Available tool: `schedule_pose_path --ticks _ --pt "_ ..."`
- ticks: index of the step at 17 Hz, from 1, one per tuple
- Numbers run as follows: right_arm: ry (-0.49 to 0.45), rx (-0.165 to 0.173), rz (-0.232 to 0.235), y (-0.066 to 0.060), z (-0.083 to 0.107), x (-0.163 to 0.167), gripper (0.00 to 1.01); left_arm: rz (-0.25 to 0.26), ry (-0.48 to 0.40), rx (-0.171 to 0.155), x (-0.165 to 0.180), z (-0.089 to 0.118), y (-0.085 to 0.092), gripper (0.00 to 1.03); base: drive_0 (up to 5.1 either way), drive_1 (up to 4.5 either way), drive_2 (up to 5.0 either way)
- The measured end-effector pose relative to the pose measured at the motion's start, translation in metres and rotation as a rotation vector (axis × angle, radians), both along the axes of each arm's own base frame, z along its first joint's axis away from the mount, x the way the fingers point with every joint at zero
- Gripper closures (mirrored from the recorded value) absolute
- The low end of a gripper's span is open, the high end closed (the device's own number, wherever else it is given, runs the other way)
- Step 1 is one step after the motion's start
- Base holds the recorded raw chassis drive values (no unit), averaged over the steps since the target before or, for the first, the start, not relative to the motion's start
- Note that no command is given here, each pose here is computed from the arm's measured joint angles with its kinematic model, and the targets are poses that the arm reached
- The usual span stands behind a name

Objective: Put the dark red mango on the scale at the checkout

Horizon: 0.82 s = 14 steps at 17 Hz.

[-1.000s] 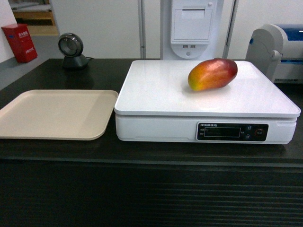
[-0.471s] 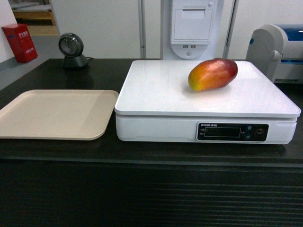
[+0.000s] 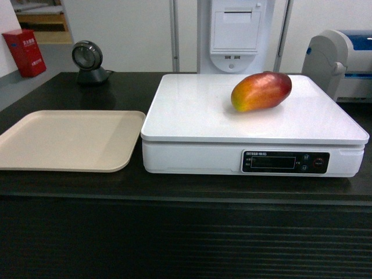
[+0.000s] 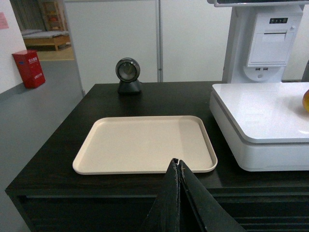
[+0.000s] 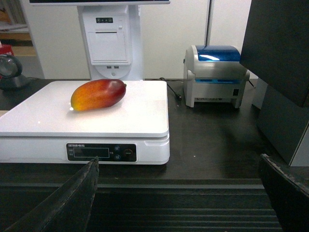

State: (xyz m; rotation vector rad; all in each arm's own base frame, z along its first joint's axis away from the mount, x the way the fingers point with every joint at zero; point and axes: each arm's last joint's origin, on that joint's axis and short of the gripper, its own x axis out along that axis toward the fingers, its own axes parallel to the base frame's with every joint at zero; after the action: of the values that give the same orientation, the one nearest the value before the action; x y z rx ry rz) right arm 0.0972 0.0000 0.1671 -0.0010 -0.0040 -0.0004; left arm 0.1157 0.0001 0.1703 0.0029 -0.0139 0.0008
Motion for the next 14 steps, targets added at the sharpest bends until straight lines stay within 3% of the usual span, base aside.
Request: schedule_pose_path --ticks 6,8,9,14 --pt "0.000 0.000 0.000 0.000 0.000 0.000 0.03 0.000 0.005 0.000 -0.007 -0.001 0.000 1.01 0.0 0.00 0.0" --pt "0.000 0.000 0.000 0.000 0.000 0.000 0.03 0.000 0.050 0.000 -0.017 -0.007 0.000 1.01 0.0 0.00 0.0" --pt "0.001 0.000 0.000 0.000 0.000 0.000 0.03 0.001 -0.006 0.000 -0.018 -0.001 0.000 1.01 0.0 0.00 0.0" --pt "0.001 0.000 0.000 0.000 0.000 0.000 0.03 0.000 0.013 0.000 -0.018 -0.004 0.000 1.01 0.0 0.00 0.0"
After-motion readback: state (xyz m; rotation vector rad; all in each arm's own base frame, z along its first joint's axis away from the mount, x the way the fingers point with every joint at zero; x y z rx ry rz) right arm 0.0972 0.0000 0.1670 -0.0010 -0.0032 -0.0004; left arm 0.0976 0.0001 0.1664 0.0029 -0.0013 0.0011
